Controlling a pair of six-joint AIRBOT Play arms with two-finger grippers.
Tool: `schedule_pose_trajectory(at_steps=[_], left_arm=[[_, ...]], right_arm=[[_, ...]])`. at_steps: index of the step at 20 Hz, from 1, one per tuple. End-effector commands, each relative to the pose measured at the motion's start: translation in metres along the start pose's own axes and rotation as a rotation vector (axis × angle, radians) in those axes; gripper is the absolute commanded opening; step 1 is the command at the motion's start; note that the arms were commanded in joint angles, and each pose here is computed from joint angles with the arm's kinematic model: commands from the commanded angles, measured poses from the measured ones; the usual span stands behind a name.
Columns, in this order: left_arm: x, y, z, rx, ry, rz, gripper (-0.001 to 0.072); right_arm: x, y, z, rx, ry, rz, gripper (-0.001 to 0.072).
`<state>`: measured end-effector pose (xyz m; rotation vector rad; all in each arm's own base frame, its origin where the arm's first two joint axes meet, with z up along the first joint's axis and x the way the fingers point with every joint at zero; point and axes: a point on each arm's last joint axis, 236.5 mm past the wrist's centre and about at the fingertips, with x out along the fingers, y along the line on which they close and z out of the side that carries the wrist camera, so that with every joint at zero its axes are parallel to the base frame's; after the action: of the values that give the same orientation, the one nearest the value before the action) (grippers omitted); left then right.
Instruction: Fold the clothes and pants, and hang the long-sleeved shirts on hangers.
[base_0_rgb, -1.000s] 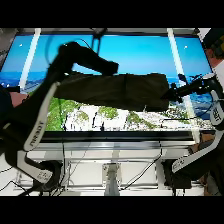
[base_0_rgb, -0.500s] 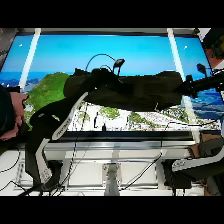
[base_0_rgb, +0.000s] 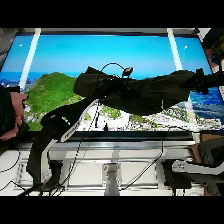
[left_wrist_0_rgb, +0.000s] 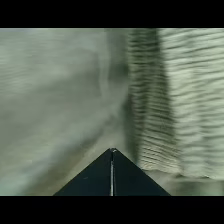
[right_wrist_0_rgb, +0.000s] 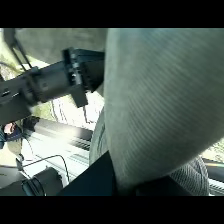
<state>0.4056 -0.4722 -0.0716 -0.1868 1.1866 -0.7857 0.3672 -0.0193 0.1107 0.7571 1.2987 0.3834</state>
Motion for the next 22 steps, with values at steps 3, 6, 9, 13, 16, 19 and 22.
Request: schedule_pose_trajectory(at_steps=[3,6,9,13,16,19,22], left_arm=[[0.009,0.002,0.007,-0.005,-0.044,0.002,0.0005],[0.003,-0.003,0.014,-0.012,-0.065,-0.012,0.0005],[-0.043,-0.007,0.057,-0.004,-0.188,-0.019,0.0005],[-0.136,0.024,0.115,-0.025,-0.344,0.011,0.0006],[-0.188,0.048,0.142,-0.055,-0.439,0.035,0.0006],[-0.216,0.062,0.153,-0.072,-0.487,0.050,0.0006],[-0.225,0.063,0.158,-0.074,-0.508,0.051,0.0006]], right_arm=[[-0.017,0.015,-0.003,-0.022,-0.061,-0.029,0.0036],[-0.030,0.006,0.001,-0.039,-0.083,-0.116,0.0035],[-0.053,-0.035,0.007,-0.030,-0.115,-0.341,0.0035],[-0.089,-0.077,0.017,0.037,-0.199,-0.461,0.0034],[-0.104,-0.101,0.022,0.075,-0.240,-0.476,0.0033],[-0.100,-0.108,0.034,0.072,-0.258,-0.478,0.0032],[-0.084,-0.092,0.045,0.005,-0.239,-0.480,0.0032]])
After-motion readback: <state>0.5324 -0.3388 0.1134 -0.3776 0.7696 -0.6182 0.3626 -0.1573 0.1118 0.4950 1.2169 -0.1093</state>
